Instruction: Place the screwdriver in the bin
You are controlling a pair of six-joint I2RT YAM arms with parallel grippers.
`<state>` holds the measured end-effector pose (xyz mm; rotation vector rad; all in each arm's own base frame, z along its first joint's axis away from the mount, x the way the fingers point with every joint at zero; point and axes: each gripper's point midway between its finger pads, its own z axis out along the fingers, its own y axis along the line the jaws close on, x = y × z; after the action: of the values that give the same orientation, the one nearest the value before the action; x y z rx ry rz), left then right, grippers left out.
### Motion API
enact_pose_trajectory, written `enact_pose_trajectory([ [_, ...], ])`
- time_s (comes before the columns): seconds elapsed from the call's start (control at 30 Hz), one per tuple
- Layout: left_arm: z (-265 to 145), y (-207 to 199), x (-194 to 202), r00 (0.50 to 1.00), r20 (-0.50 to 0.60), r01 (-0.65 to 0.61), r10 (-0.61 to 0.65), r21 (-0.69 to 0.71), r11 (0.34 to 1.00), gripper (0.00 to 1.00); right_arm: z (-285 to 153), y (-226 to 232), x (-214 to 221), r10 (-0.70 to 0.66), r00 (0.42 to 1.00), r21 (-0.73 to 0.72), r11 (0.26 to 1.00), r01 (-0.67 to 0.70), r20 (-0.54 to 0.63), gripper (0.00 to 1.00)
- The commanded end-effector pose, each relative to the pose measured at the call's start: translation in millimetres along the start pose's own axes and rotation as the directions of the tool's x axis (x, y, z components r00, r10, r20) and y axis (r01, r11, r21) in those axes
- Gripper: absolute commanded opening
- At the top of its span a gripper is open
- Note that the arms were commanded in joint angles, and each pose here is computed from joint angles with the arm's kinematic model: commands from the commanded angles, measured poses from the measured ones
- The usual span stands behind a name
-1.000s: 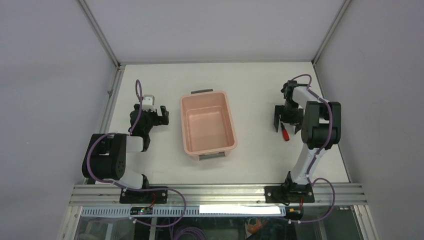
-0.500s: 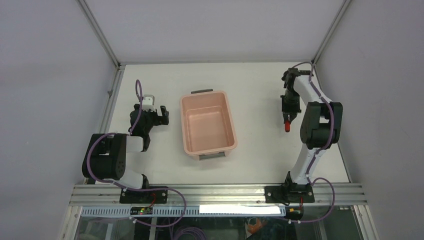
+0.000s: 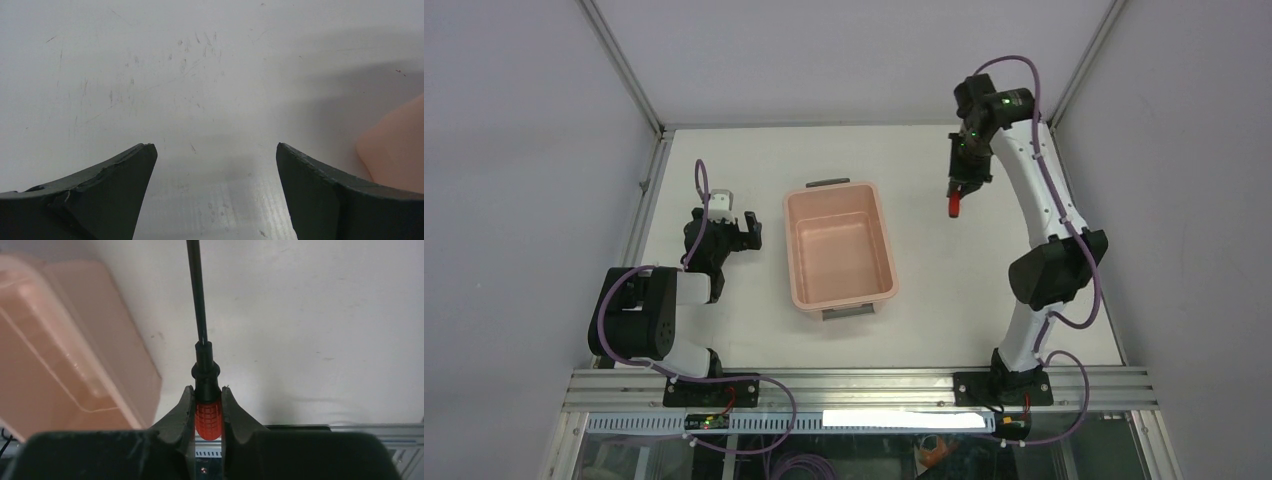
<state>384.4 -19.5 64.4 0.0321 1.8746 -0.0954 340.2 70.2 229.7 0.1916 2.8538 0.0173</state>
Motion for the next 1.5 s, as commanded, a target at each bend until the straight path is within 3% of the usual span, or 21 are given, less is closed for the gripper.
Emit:
enact_pose_trajectory([
  [0.0, 3, 1, -17, 0.998, 0.059, 0.007, -0.007, 0.006, 1.000, 0.99, -38, 97, 37, -0.050, 0.999, -0.195, 0.979, 0.051, 0.012, 0.00],
  [0.13, 3, 1, -18, 0.998, 0.060, 0.006, -0.006, 0.005, 1.000, 0.99, -37, 191, 55, -0.159, 0.982, -0.333, 0.925, 0.184, 0.100, 0.00],
  [0.27, 3, 1, -18, 0.998, 0.061, 0.007, -0.008, 0.005, 1.000, 0.99, -6, 246, 82, -0.285, 0.950, -0.333, 0.890, 0.312, 0.130, 0.00],
  [0.4, 3, 1, -18, 0.998, 0.060, 0.007, -0.008, 0.005, 1.000, 0.99, 45, 267, 105, -0.384, 0.913, -0.246, 0.879, 0.408, 0.140, 0.00],
  [0.57, 3, 1, -18, 0.998, 0.061, 0.007, -0.008, 0.005, 1.000, 0.99, 114, 275, 135, -0.448, 0.892, -0.211, 0.867, 0.451, 0.062, 0.00],
  [0.8, 3, 1, -17, 0.998, 0.060, 0.006, -0.007, 0.006, 1.000, 0.99, 155, 268, 143, -0.455, 0.888, -0.137, 0.877, 0.460, 0.064, 0.01],
  [1.0, 3, 1, -17, 0.998, 0.060, 0.007, -0.007, 0.005, 1.000, 0.99, 162, 262, 149, -0.450, 0.891, -0.126, 0.882, 0.454, 0.056, 0.33],
  [1.23, 3, 1, -17, 0.998, 0.060, 0.007, -0.007, 0.005, 1.000, 0.99, 104, 265, 122, -0.422, 0.894, -0.128, 0.889, 0.441, 0.150, 0.41],
  [1.37, 3, 1, -18, 0.998, 0.061, 0.007, -0.007, 0.005, 1.000, 0.99, 50, 266, 99, -0.400, 0.878, -0.158, 0.880, 0.448, 0.264, 0.55],
  [1.47, 3, 1, -17, 0.998, 0.060, 0.007, -0.007, 0.005, 1.000, 0.99, 11, 266, 86, -0.408, 0.848, -0.190, 0.853, 0.486, 0.339, 0.96],
])
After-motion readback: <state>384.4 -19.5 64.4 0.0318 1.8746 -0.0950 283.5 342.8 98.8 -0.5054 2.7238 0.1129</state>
